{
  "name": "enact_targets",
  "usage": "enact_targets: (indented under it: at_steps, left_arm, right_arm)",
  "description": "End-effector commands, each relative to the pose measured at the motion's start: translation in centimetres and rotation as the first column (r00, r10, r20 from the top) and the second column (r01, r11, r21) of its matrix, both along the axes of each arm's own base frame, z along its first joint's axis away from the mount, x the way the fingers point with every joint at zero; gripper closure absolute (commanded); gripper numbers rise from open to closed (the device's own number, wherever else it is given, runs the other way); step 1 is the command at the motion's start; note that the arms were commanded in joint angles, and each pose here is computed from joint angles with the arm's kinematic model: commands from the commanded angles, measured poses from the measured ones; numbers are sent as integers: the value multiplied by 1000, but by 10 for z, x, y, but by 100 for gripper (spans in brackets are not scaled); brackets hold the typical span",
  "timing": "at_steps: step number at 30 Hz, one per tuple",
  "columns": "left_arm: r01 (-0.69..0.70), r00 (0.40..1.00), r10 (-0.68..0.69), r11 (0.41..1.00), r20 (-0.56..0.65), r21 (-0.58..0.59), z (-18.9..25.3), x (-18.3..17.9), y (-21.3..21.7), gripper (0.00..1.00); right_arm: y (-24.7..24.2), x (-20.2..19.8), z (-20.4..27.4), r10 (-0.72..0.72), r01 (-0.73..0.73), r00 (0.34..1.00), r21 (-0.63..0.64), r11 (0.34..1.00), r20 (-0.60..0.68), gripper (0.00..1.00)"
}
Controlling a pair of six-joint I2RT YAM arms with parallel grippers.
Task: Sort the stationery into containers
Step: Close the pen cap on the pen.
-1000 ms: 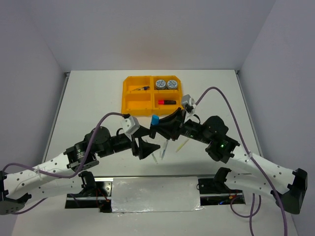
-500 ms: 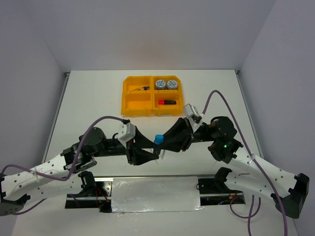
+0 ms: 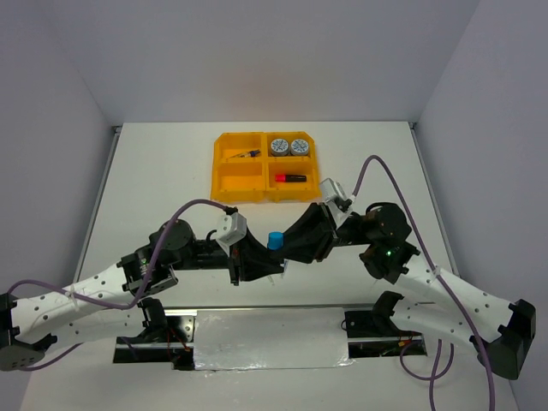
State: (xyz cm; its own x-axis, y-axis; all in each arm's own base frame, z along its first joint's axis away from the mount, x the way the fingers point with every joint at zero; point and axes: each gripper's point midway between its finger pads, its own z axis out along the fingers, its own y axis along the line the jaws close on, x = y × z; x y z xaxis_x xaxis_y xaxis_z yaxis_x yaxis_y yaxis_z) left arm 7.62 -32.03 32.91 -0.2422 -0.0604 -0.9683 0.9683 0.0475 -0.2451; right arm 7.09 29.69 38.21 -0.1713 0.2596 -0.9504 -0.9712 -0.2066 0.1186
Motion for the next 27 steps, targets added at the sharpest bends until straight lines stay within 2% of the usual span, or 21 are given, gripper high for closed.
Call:
enact_targets:
  at_steps: [1, 2, 3, 4, 5, 6, 7, 9, 10, 15, 20, 27]
  left_arm:
    - [-11, 999, 16, 993, 37, -116, 43, 1, 2, 100]
    - [-21, 999, 25, 993, 38, -116, 42, 2, 3, 100]
    - [-27, 999, 32, 993, 41, -118, 42, 3, 4, 100]
    - [-33, 998, 39, 992, 49, -122, 43, 3, 6, 100]
    - [-38, 998, 45, 993, 53, -115, 40, 3, 7, 100]
    - [-42, 997, 49, 993, 56, -111, 38, 4, 8, 100]
    - [-50, 996, 58, 992, 68, -112, 38, 5, 10, 100]
    - [-56, 995, 64, 993, 76, -101, 33, 5, 12, 100]
    - [-60, 994, 69, 993, 87, -99, 31, 5, 13, 100]
    - [-44, 994, 51, 996, 100, -77, 22, 3, 13, 100]
    - [-7, 995, 10, 999, 95, -35, 10, 0, 6, 100]
    - [13, 995, -9, 999, 99, -44, 8, -3, 5, 100]
  right_arm:
    - [-1, 0, 7, -7, 5, 999, 39, 999, 48, 100]
    - [-2, -1, 7, -11, 9, 999, 40, 999, 48, 98]
    - [-2, 0, 5, -14, 12, 999, 35, 999, 44, 93]
    - [-2, 1, 4, -20, 19, 999, 36, 999, 39, 81]
    - [-4, 0, 4, -24, 23, 999, 40, 999, 39, 58]
    - [-5, 0, 3, -33, 32, 999, 37, 999, 34, 50]
    - [-6, 1, 3, -46, 45, 998, 36, 998, 40, 32]
    - [-9, 2, 4, -69, 68, 997, 30, 997, 36, 16]
    - [-10, 4, 5, -90, 89, 995, 32, 996, 39, 1]
    - [-19, 13, 20, -185, 184, 983, 47, 982, 12, 0]
    - [-21, 28, 42, -258, 262, 963, 60, 963, -73, 0]
    - [-16, 12, 57, -139, 147, 987, 111, 983, -76, 2]
